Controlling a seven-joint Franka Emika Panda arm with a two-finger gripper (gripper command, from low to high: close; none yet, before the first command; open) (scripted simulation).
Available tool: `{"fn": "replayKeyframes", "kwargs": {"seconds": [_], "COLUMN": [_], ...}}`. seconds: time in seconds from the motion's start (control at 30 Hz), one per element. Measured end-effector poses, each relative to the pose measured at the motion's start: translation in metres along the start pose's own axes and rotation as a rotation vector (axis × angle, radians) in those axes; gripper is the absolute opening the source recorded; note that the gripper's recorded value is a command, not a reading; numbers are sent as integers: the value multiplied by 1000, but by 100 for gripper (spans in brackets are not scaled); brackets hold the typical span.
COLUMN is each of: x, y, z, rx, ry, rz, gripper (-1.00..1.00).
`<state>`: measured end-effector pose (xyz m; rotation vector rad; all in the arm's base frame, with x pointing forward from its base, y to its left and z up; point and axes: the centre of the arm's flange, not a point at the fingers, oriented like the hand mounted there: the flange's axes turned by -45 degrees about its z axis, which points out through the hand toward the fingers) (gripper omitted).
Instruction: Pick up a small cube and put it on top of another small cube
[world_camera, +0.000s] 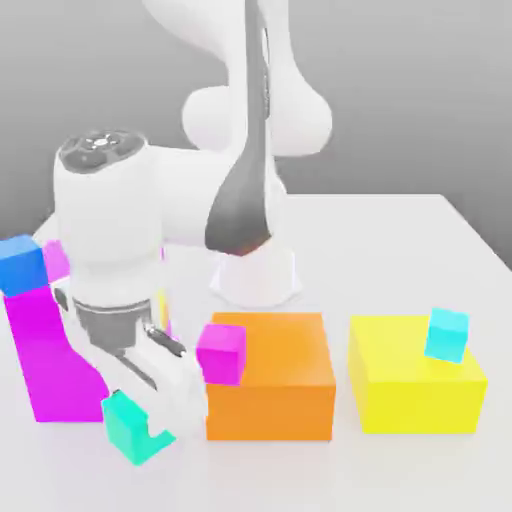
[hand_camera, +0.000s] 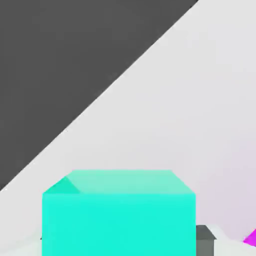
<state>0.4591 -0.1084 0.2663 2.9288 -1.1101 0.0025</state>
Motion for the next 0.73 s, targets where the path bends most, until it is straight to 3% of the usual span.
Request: {"fn": "replayKeyframes", "kwargs": {"seconds": [0.43,0.6,0.63,0.73], "x": [-105,-114,-115,-115], "y": [14,15,15,15], "z": [-84,-39,-29,-29], "rx": [11,11,12,12], "ry": [-4,-5,-5,-5], "rz": [-158,-172,-172,-172], "gripper": [-100,-100,100,100]}}
